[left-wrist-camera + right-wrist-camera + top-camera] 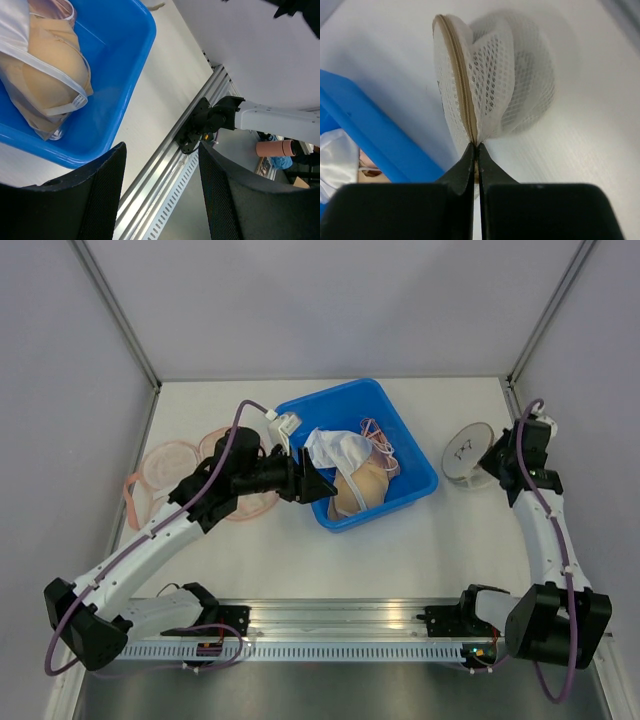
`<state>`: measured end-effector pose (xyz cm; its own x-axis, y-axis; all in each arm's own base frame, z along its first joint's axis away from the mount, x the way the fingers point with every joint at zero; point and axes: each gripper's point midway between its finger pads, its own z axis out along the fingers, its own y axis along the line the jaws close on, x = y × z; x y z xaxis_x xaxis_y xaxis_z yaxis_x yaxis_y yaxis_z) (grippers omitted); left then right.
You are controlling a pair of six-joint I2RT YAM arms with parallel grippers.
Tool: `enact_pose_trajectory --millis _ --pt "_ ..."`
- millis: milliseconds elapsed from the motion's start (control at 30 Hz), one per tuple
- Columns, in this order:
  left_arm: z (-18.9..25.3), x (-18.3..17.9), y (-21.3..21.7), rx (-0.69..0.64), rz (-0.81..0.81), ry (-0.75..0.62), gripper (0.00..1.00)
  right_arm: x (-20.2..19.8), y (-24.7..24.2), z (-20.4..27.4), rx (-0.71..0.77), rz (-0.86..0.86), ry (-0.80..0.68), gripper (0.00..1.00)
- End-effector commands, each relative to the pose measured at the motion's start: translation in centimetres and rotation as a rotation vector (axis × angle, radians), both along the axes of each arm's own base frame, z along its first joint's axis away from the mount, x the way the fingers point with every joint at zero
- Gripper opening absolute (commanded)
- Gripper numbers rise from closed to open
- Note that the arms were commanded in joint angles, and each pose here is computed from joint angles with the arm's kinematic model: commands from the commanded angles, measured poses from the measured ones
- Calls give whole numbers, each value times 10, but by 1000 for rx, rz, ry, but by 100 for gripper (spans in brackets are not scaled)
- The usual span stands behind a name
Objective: Unzip the laundry bag and remove the bra
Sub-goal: Place the laundry bag at the center of the board.
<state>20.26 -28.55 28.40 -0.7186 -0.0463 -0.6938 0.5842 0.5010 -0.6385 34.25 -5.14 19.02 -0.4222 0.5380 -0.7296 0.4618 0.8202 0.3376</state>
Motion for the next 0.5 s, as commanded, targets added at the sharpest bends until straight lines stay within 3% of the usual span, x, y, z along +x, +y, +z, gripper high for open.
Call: enact_pose_trajectory --millis 0,133,467 --pt "18 -4 -15 -60 -44 5 64 -6 22 -40 170 -22 -16 0" --pt "16 -9 -24 -36 -36 8 64 -30 13 -79 172 -124 30 0" --pt "10 -39 -81 86 -31 37 65 -54 5 -82 206 -266 3 2"
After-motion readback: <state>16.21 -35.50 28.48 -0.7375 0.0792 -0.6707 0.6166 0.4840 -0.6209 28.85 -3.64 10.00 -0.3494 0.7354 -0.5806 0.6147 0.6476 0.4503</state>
